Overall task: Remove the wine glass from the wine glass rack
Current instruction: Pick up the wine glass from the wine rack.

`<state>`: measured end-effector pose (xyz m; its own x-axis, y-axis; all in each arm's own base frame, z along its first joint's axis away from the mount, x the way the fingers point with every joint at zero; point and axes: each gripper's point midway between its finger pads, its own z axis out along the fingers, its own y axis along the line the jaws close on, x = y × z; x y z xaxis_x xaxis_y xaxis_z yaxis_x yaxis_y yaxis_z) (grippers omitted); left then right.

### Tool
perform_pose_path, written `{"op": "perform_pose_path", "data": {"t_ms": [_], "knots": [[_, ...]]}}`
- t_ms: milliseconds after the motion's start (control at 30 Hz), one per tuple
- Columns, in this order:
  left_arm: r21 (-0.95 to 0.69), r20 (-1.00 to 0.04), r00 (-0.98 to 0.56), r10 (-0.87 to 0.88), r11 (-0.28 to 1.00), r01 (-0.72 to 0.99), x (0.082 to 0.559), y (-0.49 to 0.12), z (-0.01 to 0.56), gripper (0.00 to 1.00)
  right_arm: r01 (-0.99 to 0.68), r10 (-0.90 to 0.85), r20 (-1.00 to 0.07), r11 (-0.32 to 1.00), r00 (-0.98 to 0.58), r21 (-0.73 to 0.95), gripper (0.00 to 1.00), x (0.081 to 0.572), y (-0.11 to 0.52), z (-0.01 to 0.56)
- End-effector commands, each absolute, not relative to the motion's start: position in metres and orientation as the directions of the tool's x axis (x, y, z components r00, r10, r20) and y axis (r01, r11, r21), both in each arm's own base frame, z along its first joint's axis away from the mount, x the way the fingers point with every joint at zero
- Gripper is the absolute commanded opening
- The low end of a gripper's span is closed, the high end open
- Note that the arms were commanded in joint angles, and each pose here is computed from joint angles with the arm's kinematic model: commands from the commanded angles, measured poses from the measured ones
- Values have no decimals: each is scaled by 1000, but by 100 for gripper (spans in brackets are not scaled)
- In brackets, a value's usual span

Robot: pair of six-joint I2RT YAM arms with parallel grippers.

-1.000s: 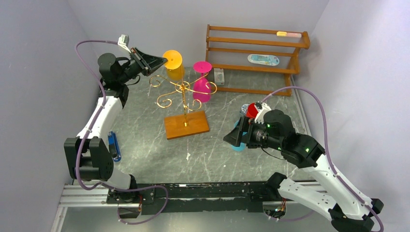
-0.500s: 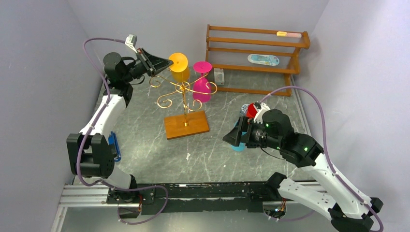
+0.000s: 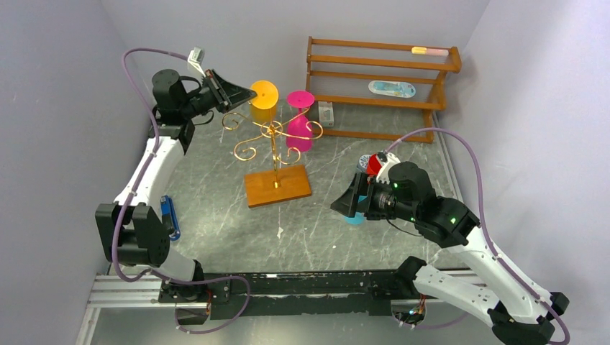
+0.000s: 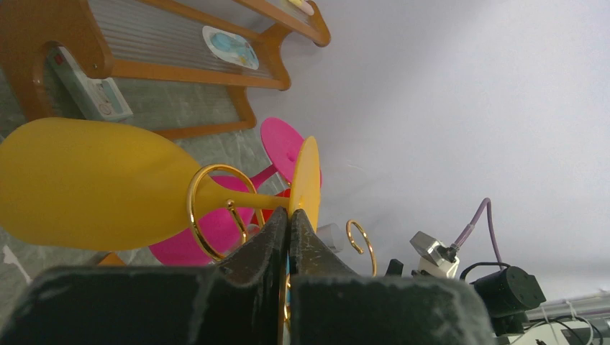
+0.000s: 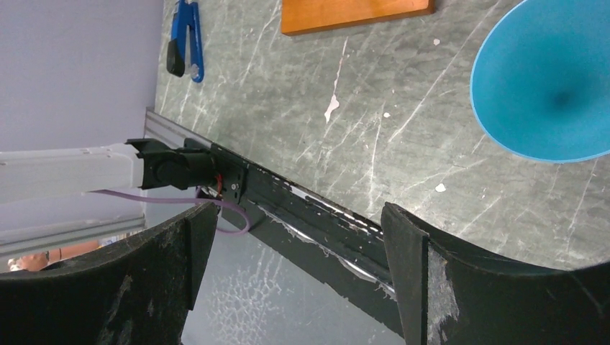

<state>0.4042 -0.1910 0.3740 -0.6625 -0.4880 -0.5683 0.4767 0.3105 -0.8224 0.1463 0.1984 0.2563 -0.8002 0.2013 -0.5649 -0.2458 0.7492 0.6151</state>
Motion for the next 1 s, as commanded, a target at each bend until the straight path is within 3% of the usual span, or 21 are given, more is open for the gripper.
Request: {"op": "perform_pose_path", "data": {"t_ms": [0,967], "knots": [[-755,-656,-600,-459,370,542,390,-189,407,5,-229,209,-556,754,-804,615,89,146,196,252],[-731,-680,-620,-392,424,535,381,-166,394,5,-223,216,-552,752,-805,620,89,144,195,256]]}}
